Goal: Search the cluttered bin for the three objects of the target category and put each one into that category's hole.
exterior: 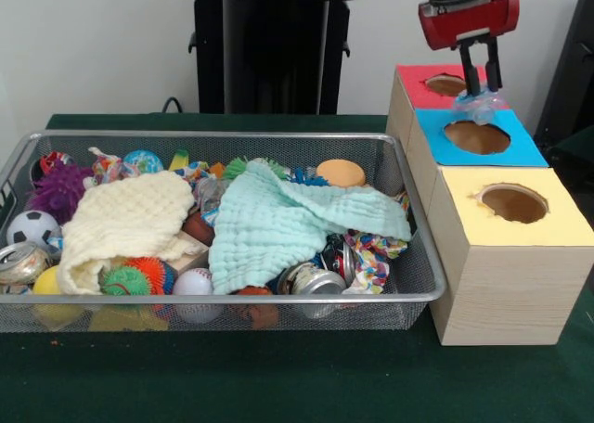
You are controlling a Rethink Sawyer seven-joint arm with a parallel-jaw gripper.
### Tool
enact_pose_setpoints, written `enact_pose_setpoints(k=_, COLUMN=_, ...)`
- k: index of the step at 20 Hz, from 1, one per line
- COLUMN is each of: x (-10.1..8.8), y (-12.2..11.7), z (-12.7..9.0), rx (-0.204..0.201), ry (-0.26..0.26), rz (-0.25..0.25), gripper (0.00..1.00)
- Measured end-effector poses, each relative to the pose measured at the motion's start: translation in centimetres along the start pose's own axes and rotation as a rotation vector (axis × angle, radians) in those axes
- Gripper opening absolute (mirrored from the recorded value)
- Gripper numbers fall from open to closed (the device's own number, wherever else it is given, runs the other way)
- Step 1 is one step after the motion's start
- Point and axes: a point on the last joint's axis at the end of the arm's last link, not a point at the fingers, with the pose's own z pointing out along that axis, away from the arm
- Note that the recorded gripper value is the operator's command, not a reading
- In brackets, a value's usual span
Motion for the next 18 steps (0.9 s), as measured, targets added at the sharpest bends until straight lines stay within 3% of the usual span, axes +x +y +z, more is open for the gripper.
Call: enact_pose_setpoints(k=18, x=-1.9, y=-0.6, z=-0.5, rx=0.011, ry=-0.040, rz=0.011, gripper=0.00)
